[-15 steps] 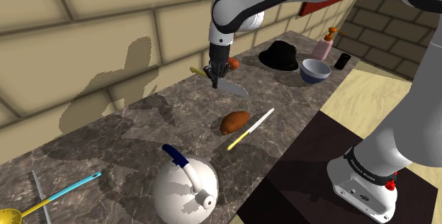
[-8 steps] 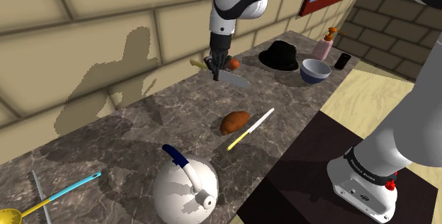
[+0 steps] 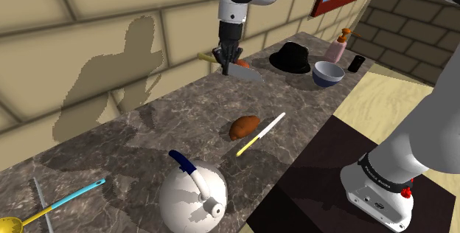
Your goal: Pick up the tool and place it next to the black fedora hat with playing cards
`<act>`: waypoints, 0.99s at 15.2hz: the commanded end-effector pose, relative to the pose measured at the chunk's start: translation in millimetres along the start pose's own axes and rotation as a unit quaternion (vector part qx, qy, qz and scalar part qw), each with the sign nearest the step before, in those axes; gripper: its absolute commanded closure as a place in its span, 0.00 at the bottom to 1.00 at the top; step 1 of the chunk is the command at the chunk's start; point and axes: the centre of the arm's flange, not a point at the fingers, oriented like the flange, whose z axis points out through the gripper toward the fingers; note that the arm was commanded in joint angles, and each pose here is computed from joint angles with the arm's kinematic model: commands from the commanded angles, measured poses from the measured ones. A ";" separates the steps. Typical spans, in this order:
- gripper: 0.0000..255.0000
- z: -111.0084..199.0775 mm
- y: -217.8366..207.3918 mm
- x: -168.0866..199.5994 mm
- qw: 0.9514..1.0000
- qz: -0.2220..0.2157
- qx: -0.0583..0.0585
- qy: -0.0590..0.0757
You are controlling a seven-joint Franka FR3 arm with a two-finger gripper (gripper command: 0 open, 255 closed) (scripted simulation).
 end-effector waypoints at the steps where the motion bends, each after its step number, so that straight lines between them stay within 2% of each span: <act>1: 1.00 -6.0 11.6 -6.0 1.000 0.000 0.000 0.000; 15: 1.00 -30.1 181.9 -73.7 1.000 0.000 0.000 0.000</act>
